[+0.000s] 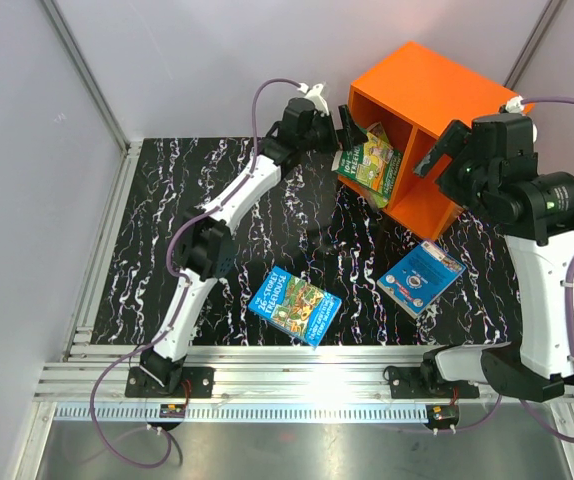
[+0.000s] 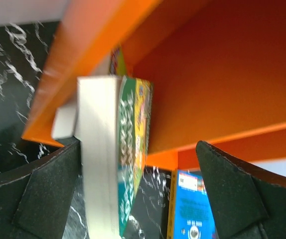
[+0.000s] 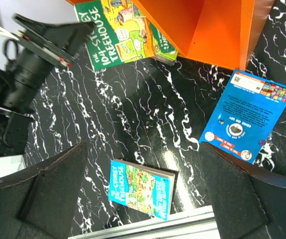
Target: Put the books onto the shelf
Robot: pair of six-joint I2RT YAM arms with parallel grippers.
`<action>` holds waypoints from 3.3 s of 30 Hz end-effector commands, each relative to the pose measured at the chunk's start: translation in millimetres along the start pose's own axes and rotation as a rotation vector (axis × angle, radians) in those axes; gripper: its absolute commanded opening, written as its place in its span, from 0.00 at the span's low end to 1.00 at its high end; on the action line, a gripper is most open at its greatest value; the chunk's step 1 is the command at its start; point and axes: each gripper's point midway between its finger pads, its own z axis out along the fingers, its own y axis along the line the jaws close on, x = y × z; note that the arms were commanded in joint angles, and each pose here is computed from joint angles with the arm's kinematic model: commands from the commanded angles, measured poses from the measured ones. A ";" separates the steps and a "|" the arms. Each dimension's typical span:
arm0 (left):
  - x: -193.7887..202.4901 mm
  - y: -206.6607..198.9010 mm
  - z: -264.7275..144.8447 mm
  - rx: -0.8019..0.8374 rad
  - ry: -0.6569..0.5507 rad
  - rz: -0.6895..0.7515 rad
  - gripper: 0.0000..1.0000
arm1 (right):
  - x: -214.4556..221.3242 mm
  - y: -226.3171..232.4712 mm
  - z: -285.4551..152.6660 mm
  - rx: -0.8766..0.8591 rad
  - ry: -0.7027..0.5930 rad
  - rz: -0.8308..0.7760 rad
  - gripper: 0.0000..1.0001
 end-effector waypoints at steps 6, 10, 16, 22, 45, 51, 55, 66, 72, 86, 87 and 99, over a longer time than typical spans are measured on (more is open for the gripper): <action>-85.8 -38.1 -16.4 0.036 -0.291 0.011 0.99 | 52.4 -44.5 -10.8 0.149 0.204 -0.035 1.00; -111.5 -26.4 -40.7 -0.043 -0.353 0.035 0.99 | 54.6 -46.4 -10.8 0.153 0.210 -0.041 1.00; -162.2 3.0 -131.4 -0.238 -0.490 -0.012 0.99 | 67.2 -46.9 -6.1 0.134 0.243 -0.035 1.00; -114.4 36.6 -180.7 -0.397 -0.380 0.033 0.71 | 72.4 -42.0 1.0 0.106 0.256 -0.037 1.00; 46.9 -24.8 -39.4 -0.176 0.091 0.030 0.04 | 82.9 -74.2 -13.4 0.169 0.237 -0.075 1.00; 48.3 -22.7 -7.8 -0.166 0.061 0.006 0.08 | 73.4 -79.5 -17.5 0.197 0.205 -0.106 1.00; 44.9 -27.6 -13.9 -0.158 0.062 0.023 0.05 | 67.6 -81.3 -17.9 0.212 0.190 -0.135 1.00; 38.1 -81.1 -84.4 -0.027 0.057 0.118 0.00 | 68.7 -75.1 -1.5 0.205 0.202 -0.161 1.00; 56.4 -44.0 -77.9 -0.177 0.119 0.134 0.00 | 72.0 -72.5 4.4 0.197 0.214 -0.162 1.00; 87.2 4.6 -49.2 -0.319 0.221 0.165 0.00 | 73.2 -78.4 2.5 0.220 0.218 -0.172 1.00; 86.7 6.9 -49.1 -0.326 0.219 0.167 0.00 | 73.2 -78.0 3.4 0.220 0.218 -0.172 1.00; 91.3 55.1 -12.3 -0.388 0.189 0.104 0.00 | 74.3 -70.7 15.3 0.212 0.246 -0.198 1.00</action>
